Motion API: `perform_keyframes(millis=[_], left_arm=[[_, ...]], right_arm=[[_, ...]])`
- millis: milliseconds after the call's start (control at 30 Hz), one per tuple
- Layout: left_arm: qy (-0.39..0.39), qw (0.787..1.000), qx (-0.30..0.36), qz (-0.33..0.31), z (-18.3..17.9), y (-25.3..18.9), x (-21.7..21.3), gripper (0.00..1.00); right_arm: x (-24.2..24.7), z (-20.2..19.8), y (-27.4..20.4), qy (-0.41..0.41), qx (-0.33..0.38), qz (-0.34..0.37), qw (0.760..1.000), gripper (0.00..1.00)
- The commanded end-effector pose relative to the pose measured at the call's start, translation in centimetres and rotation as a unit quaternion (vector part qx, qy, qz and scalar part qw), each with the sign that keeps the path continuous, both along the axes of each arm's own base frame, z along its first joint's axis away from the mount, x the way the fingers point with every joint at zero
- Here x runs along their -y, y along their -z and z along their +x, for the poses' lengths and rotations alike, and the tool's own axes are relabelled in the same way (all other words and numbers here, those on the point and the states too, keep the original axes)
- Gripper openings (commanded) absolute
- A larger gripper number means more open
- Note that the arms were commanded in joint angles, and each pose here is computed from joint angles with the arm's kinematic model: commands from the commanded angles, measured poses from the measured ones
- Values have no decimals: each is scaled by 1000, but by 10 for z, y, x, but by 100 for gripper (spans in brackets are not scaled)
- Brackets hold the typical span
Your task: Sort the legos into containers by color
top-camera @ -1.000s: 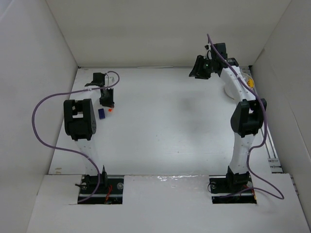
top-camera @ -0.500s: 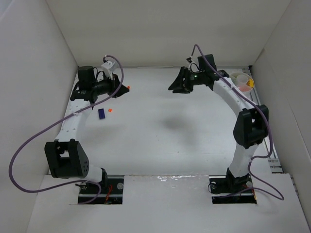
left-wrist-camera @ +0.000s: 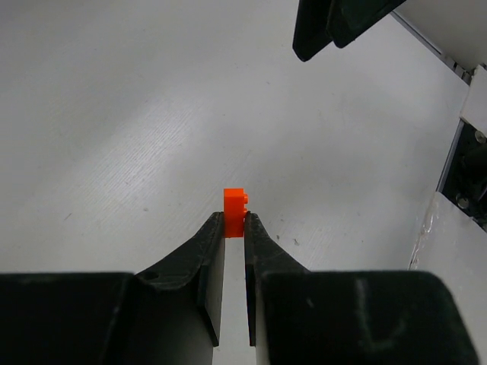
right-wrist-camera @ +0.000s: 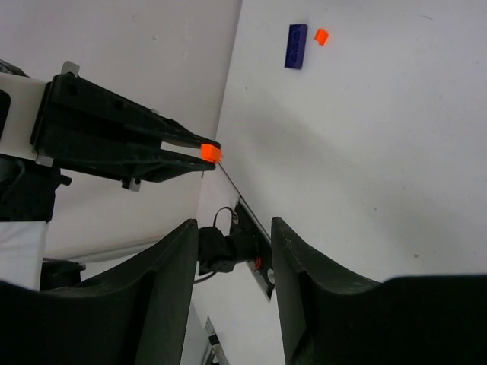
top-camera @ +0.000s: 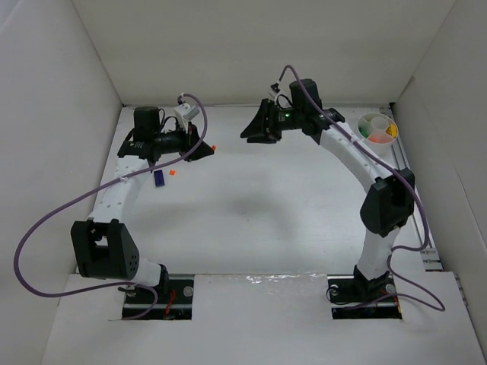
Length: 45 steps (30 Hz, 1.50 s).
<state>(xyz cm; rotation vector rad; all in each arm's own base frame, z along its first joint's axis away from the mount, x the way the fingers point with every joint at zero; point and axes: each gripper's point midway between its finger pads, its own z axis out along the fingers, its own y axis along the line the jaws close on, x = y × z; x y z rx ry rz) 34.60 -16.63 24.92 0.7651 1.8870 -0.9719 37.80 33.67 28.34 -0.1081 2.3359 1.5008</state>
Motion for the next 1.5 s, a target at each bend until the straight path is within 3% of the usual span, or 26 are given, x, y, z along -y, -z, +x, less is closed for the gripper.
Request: perform_keyframes(millis=[0,133,400,967,1467], left_arm=[[28,999,44,3,-12,-21,6,0],[36,998,57,17,-11,-25,10,0],[40,998,52,17,-9,-22,14,0],[57,997,52,8,-12,-25,20,0],[60,997,47,6,-11,-22,21,0]], right_arm=[[-29,-7,-19,-12,22,8,1000,49],[-42,-12,-16,-21,22,4,1000,49],[-58,-15,-8,-32,16,-2,999,60],[-79,-24,-4,-63,14,0,998,60],[-91,-25,5,-80,15,-4,997,48]])
